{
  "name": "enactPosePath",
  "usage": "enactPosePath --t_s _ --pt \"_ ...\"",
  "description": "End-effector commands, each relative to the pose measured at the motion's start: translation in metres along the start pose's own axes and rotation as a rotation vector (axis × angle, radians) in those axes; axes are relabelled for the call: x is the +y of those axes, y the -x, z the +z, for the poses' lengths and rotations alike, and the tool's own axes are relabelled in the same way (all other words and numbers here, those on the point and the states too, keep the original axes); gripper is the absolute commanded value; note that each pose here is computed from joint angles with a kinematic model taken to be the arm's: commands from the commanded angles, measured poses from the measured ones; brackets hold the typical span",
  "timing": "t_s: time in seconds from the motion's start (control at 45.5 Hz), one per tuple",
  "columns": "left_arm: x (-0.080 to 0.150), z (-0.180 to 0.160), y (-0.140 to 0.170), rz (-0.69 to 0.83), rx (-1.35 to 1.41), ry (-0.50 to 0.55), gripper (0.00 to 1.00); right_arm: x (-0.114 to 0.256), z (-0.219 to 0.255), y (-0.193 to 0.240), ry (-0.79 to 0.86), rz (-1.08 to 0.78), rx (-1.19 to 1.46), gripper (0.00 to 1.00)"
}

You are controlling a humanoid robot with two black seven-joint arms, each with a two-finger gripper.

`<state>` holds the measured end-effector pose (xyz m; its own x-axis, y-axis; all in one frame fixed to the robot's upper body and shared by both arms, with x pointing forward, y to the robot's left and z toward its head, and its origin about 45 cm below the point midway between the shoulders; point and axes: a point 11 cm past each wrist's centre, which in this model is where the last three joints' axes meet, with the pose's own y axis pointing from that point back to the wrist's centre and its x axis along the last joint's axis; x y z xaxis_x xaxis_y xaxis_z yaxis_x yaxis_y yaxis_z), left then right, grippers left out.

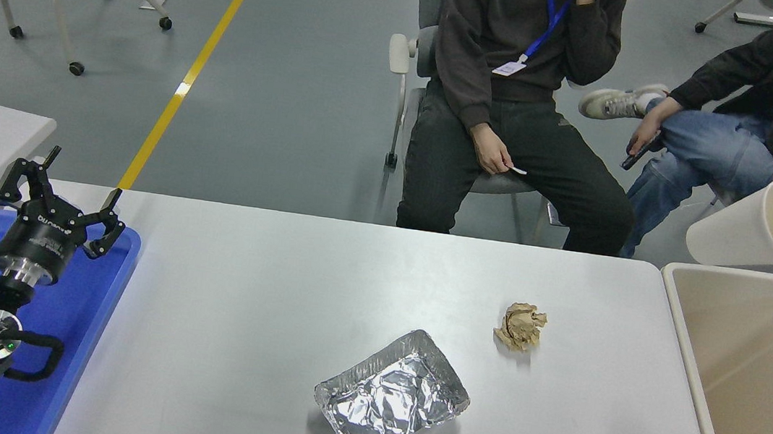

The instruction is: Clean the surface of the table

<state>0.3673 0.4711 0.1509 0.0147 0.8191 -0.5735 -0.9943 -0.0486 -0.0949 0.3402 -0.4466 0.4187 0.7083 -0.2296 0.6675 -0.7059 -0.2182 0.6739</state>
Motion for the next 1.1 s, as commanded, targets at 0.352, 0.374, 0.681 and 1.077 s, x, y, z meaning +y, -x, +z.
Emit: enactPosePath --t_s 0.352,0.374,0.681,1.077 --pt "0.0 -0.001 0.0 0.0 0.0 -0.001 1.0 -0.002 0.105 0.007 0.124 0.02 -0.211 0.0" --pt "0.0 -0.001 0.0 0.0 0.0 -0.001 1.0 -0.003 0.109 0.009 0.128 0.015 -0.221 0.0" --pt "0.0 0.0 0.0 0.001 0.0 0.001 1.0 -0.035 0.151 0.043 0.192 0.021 -0.28 0.0" --pt "0.0 -0.001 0.0 -0.001 0.001 -0.001 1.0 -0.07 0.211 0.092 0.364 0.049 -0.233 0.0"
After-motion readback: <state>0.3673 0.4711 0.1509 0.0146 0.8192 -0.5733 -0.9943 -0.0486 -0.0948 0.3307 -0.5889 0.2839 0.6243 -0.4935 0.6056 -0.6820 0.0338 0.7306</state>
